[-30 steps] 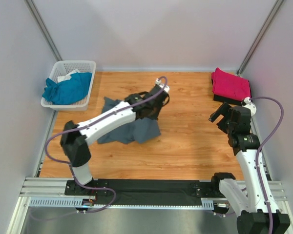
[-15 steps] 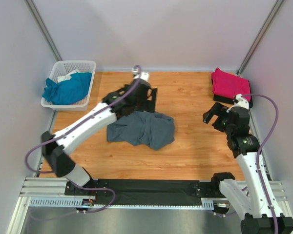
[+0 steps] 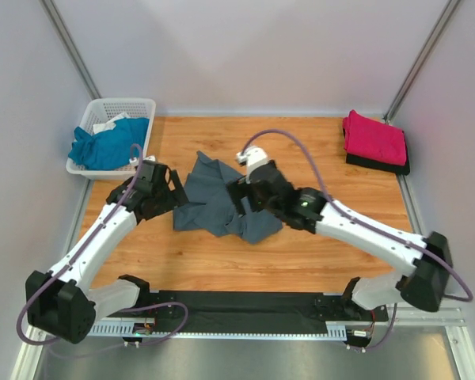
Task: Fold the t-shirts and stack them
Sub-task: Flatten the tshirt out
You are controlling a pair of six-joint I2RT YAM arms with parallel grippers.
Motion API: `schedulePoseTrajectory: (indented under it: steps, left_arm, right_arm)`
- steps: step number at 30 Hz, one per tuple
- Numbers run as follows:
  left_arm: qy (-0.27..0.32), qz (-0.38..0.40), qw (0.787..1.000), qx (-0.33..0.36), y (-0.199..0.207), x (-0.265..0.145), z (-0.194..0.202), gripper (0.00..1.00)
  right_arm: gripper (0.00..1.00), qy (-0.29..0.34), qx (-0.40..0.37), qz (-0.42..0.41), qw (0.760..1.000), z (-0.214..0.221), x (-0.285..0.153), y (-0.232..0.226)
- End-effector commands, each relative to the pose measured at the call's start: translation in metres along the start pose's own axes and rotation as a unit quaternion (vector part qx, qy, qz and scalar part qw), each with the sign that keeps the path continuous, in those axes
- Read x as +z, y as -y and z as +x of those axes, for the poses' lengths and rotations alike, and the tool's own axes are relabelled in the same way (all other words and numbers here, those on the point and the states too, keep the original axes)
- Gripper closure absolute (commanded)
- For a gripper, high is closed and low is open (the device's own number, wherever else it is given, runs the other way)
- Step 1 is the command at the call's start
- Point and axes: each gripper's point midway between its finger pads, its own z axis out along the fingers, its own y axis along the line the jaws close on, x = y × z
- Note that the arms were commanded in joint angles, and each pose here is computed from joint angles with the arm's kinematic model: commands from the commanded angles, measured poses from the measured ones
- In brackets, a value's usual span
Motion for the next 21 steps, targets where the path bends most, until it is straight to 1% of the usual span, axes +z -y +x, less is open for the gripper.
schedulePoseTrajectory:
  steps: [1, 2, 3, 5, 7, 10, 14, 15, 16, 17, 18, 21]
  left_arm:
    - [0.004, 0.036, 0.997, -0.073, -0.004, -0.007, -0.005, 0.04]
    - [-0.003, 0.026, 0.995, -0.093, -0.017, -0.001, -0.001, 0.06]
    - [-0.007, 0.038, 0.994, -0.101, -0.016, -0.002, 0.000, 0.07]
    - [-0.010, 0.033, 0.993, -0.115, -0.026, 0.002, 0.005, 0.10]
    - [-0.004, 0.029, 0.993, -0.116, -0.030, 0.000, 0.005, 0.11]
    - [0.001, 0.018, 0.993, -0.116, -0.036, 0.003, 0.007, 0.15]
    - [-0.009, 0.006, 0.993, -0.118, -0.041, 0.012, 0.012, 0.16]
    - [-0.014, 0.011, 0.993, -0.119, -0.039, 0.013, 0.013, 0.16]
    - [-0.019, 0.014, 0.993, -0.119, -0.037, 0.017, 0.013, 0.19]
    - [-0.021, 0.018, 0.993, -0.119, -0.035, 0.020, 0.014, 0.19]
    - [-0.028, 0.031, 0.992, -0.119, -0.030, 0.021, 0.015, 0.21]
    - [-0.051, 0.040, 0.991, -0.118, -0.024, 0.028, 0.021, 0.21]
  right_arm:
    - [0.00, 0.003, -0.073, 0.000, 0.997, -0.004, 0.024, -0.040]
    - [0.00, -0.004, -0.078, -0.013, 0.997, 0.000, 0.030, -0.051]
    - [0.00, -0.011, -0.075, -0.019, 0.997, 0.003, 0.040, -0.063]
    - [0.01, -0.022, -0.067, -0.023, 0.997, 0.009, 0.053, -0.071]
    - [0.01, -0.042, -0.060, -0.007, 0.997, 0.022, 0.070, -0.073]
    - [0.00, -0.071, -0.056, 0.042, 0.995, 0.043, 0.088, -0.064]
    - [0.01, -0.107, -0.053, 0.042, 0.992, 0.073, 0.101, -0.067]
    - [0.06, -0.109, -0.048, 0.041, 0.992, 0.076, 0.105, -0.067]
    - [0.09, -0.119, -0.049, 0.044, 0.991, 0.085, 0.109, -0.067]
    - [0.11, -0.121, -0.045, 0.047, 0.991, 0.087, 0.111, -0.068]
    - [0.16, -0.128, -0.034, 0.056, 0.990, 0.090, 0.113, -0.064]
    - [0.20, -0.149, -0.007, 0.078, 0.986, 0.100, 0.117, -0.054]
